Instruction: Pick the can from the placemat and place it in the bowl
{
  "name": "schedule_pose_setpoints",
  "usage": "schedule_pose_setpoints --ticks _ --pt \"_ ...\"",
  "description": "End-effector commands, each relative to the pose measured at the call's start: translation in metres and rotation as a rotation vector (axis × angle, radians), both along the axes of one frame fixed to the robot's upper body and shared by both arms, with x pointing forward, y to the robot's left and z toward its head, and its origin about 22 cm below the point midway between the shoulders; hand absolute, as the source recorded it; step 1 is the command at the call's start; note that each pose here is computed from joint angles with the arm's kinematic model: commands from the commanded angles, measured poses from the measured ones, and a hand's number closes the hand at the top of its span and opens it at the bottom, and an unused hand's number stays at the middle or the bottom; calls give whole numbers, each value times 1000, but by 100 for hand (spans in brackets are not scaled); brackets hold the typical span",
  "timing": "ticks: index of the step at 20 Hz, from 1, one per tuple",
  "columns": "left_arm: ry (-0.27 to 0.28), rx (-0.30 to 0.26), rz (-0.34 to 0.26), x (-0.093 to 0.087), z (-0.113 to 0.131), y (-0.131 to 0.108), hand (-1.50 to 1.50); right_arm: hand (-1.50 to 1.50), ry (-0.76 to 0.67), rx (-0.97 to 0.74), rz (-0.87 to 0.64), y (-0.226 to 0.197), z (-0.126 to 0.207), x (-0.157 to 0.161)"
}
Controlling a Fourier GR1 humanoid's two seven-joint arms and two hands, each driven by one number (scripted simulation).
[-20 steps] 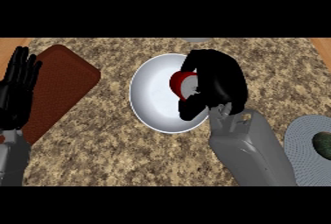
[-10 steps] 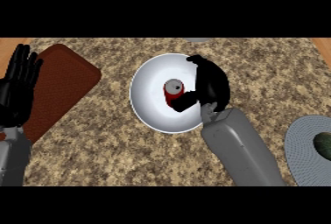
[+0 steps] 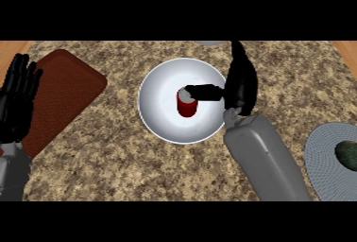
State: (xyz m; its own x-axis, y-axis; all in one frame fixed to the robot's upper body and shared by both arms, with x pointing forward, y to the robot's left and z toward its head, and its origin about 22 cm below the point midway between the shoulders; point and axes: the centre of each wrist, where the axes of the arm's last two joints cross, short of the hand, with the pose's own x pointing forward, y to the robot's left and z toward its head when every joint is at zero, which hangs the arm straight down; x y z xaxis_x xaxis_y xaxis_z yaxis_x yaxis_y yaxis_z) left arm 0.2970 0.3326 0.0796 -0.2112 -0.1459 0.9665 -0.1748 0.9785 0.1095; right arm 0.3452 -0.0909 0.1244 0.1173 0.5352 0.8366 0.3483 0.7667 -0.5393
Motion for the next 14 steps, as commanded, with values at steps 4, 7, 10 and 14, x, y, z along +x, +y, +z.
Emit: schedule_pose_setpoints --ticks 4,7,10,14 --pt "8 -5 13 -10 -3 3 0 -150 -113 104 -198 -50 8 -20" --pt "11 8 46 -2 5 -8 0 -150 -138 139 -216 -100 19 -40" --pt "21 2 4 -4 1 -8 0 -150 -175 171 -218 -129 8 -71" --pt "-10 -14 21 -17 7 -19 0 -150 -201 211 -237 -177 -7 -97"
